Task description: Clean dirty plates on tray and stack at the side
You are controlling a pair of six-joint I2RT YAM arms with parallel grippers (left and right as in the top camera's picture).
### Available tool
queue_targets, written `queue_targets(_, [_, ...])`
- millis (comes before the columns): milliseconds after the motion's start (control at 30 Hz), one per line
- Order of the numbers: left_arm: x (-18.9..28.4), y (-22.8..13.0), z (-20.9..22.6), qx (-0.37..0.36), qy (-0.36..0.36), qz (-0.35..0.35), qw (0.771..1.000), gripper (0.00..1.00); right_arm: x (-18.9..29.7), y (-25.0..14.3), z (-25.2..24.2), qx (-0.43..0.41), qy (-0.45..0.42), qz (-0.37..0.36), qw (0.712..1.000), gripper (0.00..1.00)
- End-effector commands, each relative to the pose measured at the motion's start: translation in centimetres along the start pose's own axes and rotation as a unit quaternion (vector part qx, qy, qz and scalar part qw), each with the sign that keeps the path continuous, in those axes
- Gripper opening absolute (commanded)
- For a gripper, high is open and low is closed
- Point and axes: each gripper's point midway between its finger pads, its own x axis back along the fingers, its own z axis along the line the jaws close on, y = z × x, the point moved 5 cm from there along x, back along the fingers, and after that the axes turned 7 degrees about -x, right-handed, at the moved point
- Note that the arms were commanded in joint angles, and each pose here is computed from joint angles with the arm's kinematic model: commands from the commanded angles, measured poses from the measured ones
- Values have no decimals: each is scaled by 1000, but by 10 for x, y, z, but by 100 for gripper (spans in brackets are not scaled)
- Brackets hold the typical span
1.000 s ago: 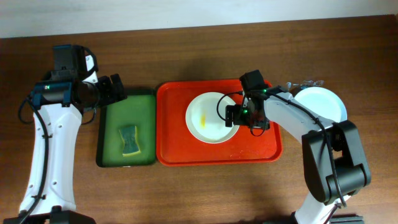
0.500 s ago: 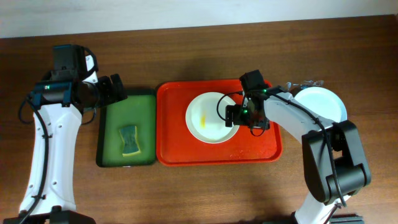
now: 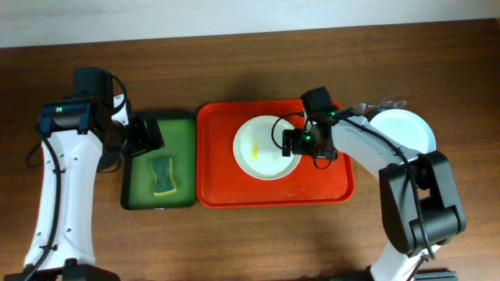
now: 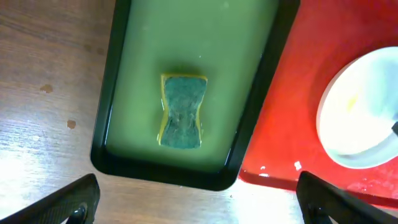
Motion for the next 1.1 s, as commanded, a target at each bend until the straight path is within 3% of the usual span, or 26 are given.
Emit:
queue_targets(0, [-3, -3, -2, 6, -6, 8, 1000, 99, 0, 7, 6, 6, 7, -20, 1000, 98])
queue_targets(100, [-23, -10, 1, 7, -5, 21, 1000, 95, 0, 3, 14, 4, 38, -4, 999, 98])
queue_targets(133, [-36, -15, 3, 8, -4, 29, 1000, 78, 1, 5, 15, 5, 40, -11, 999, 99])
queue_targets(167, [-47, -18, 4, 9, -4, 32, 999, 70, 1, 5, 15, 5, 40, -10, 999, 51])
queue_targets(200, [-63, -23, 6, 9, -3, 34, 999, 68, 1, 5, 15, 6, 42, -9, 999, 18])
queue_targets(233, [-75, -27, 8, 9, -3, 35, 999, 69, 1, 5, 15, 5, 42, -9, 999, 8])
queue_targets(267, [-84, -30, 9, 9, -3, 34, 999, 73, 1, 5, 15, 5, 41, -9, 999, 4])
queue_targets(333, [-94, -33, 10, 8, -4, 30, 999, 74, 0, 5, 13, 5, 32, -11, 999, 4])
queue_targets(400, [-96, -32, 10, 7, -5, 27, 1000, 75, 0, 4, 12, 5, 31, -8, 999, 25])
queue_targets(467, [-97, -32, 3, -6, -4, 25, 1000, 76, -2, 0, 12, 6, 29, -3, 1000, 27])
queue_targets(500, [-98, -32, -3, -17, -4, 22, 1000, 78, -6, -4, 16, 15, 30, -5, 999, 26])
queue_targets(600, [-98, -31, 2, -26, 35, 18, 999, 81, -9, -5, 9, 21, -11, -21, 1000, 6])
queue_targets(667, [-98, -32, 2, -26, 35, 18, 999, 80, -9, -6, 8, 21, -15, -20, 999, 4])
queue_targets(733, [-102, -38, 1, -30, 36, 28, 999, 78, -8, -3, -6, 19, -68, -37, 997, 4])
queue_targets(867, [-118, -46, -6, -52, 47, 32, 997, 64, -8, -6, -4, 20, -62, -28, 998, 4])
queue_targets(900, [-126, -45, -6, -53, 47, 28, 997, 53, -8, -6, -4, 20, -62, -28, 998, 4])
queue_targets(933, [-131, -42, -6, -53, 46, 23, 997, 49, -8, -6, -4, 20, -62, -28, 997, 4])
queue_targets(1067, [-150, -43, 1, -53, 69, 44, 995, 42, -8, -7, -5, 20, -64, -26, 997, 4])
